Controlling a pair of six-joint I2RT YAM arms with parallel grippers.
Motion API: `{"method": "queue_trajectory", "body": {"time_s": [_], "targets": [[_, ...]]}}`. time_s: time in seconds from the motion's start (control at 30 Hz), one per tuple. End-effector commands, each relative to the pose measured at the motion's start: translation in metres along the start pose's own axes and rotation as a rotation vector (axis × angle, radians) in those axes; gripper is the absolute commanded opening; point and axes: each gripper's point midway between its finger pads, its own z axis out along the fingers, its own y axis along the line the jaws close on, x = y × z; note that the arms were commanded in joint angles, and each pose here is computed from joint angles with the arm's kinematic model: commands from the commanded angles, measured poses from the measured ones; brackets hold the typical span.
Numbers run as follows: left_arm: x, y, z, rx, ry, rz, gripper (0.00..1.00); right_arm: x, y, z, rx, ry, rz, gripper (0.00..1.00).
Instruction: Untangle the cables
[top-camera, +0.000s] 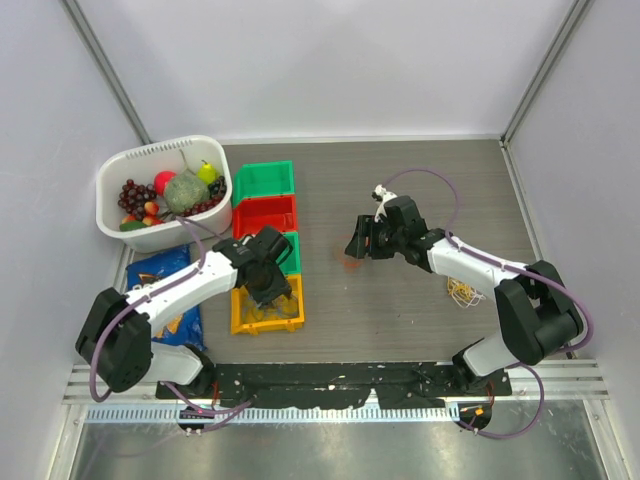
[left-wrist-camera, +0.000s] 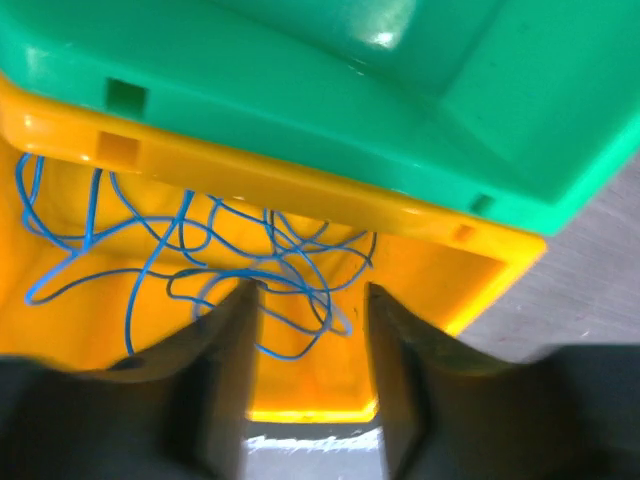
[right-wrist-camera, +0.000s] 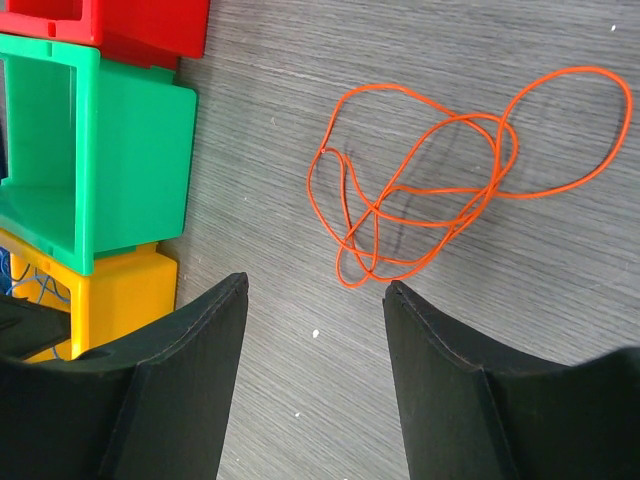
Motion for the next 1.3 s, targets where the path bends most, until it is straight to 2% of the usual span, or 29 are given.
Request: {"method": "queue_trajectory", "body": {"time_s": [0.0,0.1,0.3,0.37,0.53,0.67,0.77,0.93,1.03,1.27], "targets": [[-0.017,-0.019,-0.033,0.076,-0.065,0.03,0.6,-0.024,0.012,-0.008,-0.023,-0.095,-0.03,0.62],[-0.03,-0.023,-0.058,0.099,-0.123,0.06,0.71,-0.026,0.01,-0.007,-0.011,-0.09,-0.047,0.62],[-0.05,-0.022,-0.115,0.134,-0.222,0.175,0.82,-0.039,0.002,-0.008,0.056,-0.109,-0.072,0.62],[-0.054,-0.026,-0.134,0.178,-0.253,0.254,0.92,-0.042,-0.002,-0.007,0.093,-0.1,-0.071,0.62],[-0.063,-0.067,-0.165,0.385,-0.335,0.427,0.9,-0.047,-0.014,0.002,0.176,-0.072,-0.032,0.63],[-0.076,-0.105,-0.173,0.52,-0.431,0.503,0.86,-0.032,-0.025,0.019,0.227,0.035,-0.037,0.63],[-0.086,-0.128,-0.169,0.55,-0.47,0.534,0.85,-0.041,-0.044,0.016,0.338,0.005,-0.07,0.63],[-0.093,-0.156,-0.164,0.536,-0.461,0.649,0.83,-0.035,-0.048,0.03,0.344,0.072,-0.094,0.62],[-0.098,-0.164,-0.164,0.511,-0.462,0.711,0.82,-0.042,-0.051,0.039,0.366,0.054,-0.071,0.61],[-0.111,-0.174,-0.164,0.48,-0.504,0.771,0.82,-0.042,-0.065,0.052,0.43,0.084,-0.095,0.51]]}}
